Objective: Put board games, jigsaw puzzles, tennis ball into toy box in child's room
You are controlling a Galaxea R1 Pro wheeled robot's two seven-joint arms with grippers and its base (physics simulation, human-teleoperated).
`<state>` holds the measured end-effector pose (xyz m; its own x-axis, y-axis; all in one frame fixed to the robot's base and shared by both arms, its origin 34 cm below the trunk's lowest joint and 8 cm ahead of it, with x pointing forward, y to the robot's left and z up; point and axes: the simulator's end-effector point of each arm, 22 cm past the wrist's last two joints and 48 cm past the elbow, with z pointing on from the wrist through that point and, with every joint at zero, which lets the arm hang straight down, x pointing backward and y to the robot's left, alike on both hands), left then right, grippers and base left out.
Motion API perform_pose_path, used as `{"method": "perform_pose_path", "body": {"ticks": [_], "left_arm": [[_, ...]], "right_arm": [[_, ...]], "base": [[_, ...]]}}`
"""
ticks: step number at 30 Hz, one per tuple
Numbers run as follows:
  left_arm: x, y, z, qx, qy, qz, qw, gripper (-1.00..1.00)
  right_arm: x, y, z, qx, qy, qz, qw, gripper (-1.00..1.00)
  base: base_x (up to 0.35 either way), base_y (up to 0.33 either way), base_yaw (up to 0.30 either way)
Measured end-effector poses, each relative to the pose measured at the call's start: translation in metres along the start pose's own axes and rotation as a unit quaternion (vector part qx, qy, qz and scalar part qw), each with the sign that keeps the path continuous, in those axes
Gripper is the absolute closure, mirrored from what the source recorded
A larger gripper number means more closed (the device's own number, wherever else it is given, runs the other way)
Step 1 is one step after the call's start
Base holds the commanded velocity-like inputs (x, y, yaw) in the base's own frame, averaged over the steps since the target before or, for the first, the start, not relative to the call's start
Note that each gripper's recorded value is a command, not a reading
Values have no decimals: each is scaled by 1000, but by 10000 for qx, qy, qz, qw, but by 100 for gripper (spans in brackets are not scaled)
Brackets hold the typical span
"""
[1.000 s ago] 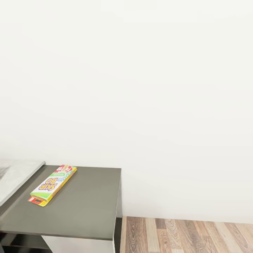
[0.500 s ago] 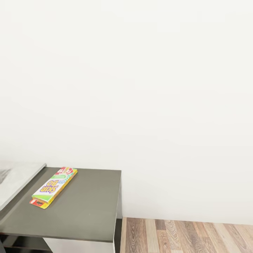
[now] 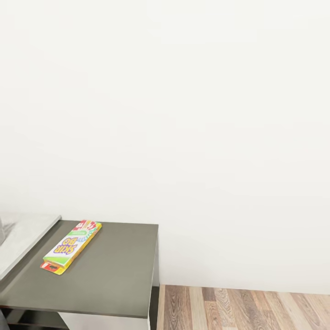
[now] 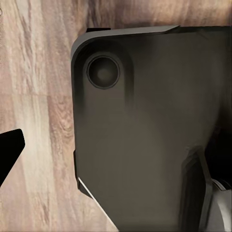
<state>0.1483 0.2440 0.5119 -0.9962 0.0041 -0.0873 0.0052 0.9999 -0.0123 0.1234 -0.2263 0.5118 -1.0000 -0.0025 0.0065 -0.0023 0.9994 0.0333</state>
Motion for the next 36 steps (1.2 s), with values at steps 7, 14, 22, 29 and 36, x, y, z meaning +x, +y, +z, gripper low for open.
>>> {"method": "perform_pose_path", "body": {"ticks": [7, 14, 22, 29, 36], "left_arm": [[0, 0, -10, -2, 1, 0, 10000, -100], [0, 2, -19, -12, 0, 2, 10000, -100], [-5, 2, -29, -16, -52, 3, 10000, -100], [-6, 2, -37, -16, -58, 1, 10000, -100], [-12, 3, -45, -19, -118, -8, 9999, -100]], "right_arm": [[1, -5, -10, 36, -6, 26, 10000, -100], [2, -10, -19, 66, -6, 16, 10000, -100], [1, -8, -29, 59, -56, 26, 10000, -100], [-1, -9, -38, 62, -126, 42, 9999, -100], [1, -8, -46, 66, -129, 61, 9999, -100]], "base": [[0, 0, 0], [0, 0, 0], [0, 0, 0], [0, 0, 0], [0, 0, 0]]}}
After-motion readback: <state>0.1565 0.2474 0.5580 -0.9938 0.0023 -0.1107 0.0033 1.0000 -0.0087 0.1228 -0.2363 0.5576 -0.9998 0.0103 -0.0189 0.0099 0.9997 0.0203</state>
